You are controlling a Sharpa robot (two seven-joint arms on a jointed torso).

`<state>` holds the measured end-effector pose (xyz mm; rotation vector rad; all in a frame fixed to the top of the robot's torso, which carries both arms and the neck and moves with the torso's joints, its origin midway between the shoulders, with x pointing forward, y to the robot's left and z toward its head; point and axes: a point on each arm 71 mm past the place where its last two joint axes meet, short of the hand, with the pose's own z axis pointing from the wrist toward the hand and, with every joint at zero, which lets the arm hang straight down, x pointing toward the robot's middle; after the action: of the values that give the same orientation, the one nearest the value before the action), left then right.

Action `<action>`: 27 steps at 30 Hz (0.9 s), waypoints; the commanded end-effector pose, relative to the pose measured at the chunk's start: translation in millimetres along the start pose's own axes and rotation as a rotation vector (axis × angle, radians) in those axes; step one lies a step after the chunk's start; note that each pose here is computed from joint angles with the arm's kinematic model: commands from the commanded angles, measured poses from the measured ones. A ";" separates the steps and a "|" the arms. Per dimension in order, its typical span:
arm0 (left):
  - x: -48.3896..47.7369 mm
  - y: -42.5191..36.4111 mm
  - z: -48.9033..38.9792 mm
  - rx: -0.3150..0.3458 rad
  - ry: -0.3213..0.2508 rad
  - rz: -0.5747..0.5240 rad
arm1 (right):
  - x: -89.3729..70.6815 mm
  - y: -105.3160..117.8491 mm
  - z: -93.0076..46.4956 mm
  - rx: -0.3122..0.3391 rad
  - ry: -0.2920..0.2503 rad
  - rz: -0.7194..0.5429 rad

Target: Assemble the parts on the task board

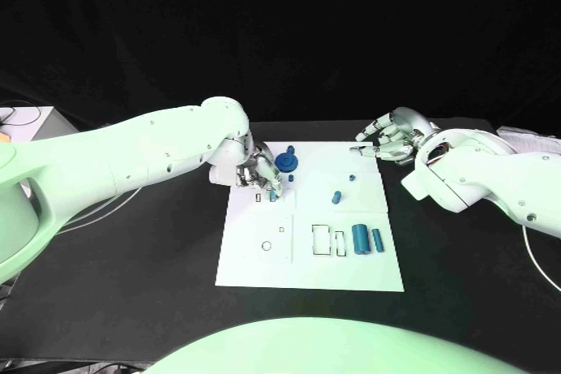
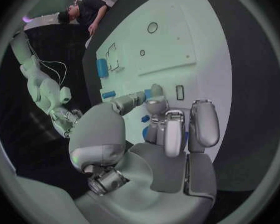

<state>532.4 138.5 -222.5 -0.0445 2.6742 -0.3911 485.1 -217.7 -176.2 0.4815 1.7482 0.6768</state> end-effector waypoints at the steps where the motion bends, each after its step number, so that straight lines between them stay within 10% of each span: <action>1: 1.2 -0.2 0.4 -0.006 0.017 0.019 | 1.3 0.9 0.1 -0.011 0.012 -0.009; 27: 2.7 4.6 2.7 -0.022 0.027 0.031 | 1.9 0.4 -0.1 -0.011 0.013 -0.009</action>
<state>532.6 143.1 -226.7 -0.0280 2.6866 -0.3596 485.1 -217.9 -177.0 0.4821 1.7496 0.6764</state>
